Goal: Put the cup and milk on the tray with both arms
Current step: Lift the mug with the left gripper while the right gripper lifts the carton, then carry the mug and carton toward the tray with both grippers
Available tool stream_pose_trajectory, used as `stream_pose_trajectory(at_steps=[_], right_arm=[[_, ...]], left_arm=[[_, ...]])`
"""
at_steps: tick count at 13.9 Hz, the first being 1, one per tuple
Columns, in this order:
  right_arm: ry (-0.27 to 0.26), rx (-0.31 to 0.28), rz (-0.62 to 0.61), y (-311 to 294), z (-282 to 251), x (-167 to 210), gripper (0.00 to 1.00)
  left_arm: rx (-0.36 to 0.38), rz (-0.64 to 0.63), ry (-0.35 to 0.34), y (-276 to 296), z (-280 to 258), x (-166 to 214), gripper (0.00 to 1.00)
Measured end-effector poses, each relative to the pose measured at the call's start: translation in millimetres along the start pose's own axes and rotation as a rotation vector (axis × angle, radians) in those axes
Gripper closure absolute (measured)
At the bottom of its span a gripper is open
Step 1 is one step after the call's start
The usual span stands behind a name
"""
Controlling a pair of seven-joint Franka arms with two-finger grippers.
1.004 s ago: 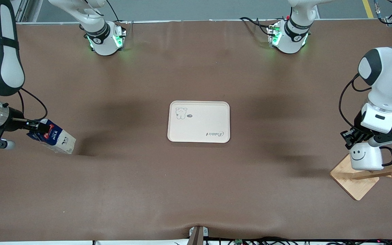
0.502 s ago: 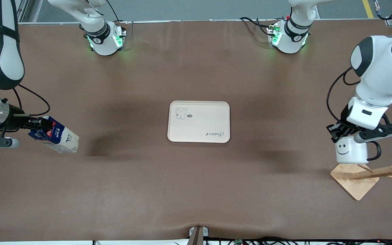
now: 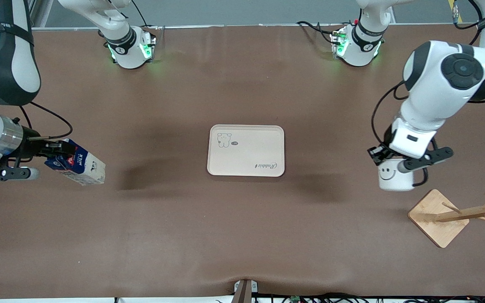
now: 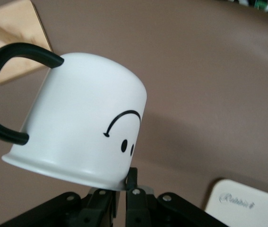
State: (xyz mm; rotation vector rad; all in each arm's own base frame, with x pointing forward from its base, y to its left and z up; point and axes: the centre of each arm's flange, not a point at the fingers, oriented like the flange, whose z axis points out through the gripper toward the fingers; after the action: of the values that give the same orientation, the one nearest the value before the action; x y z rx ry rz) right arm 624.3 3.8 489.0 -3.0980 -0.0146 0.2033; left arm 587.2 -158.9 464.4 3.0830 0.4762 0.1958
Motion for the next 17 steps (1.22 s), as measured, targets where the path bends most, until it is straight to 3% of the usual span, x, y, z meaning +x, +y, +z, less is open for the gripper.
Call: stream_pose_trajectory(at_steps=[8,17], right_arm=[[-0.052,-0.006,0.024,-26.0,14.4,0.1,0.43],[-0.059,-0.020,0.050,-79.5,18.6,-3.9,0.43]], left_arm=[[-0.097,-0.108,-0.264,81.3,26.3,-59.8,0.91],[-0.080,-0.256,-0.538,185.2,86.3,-128.6,0.91]])
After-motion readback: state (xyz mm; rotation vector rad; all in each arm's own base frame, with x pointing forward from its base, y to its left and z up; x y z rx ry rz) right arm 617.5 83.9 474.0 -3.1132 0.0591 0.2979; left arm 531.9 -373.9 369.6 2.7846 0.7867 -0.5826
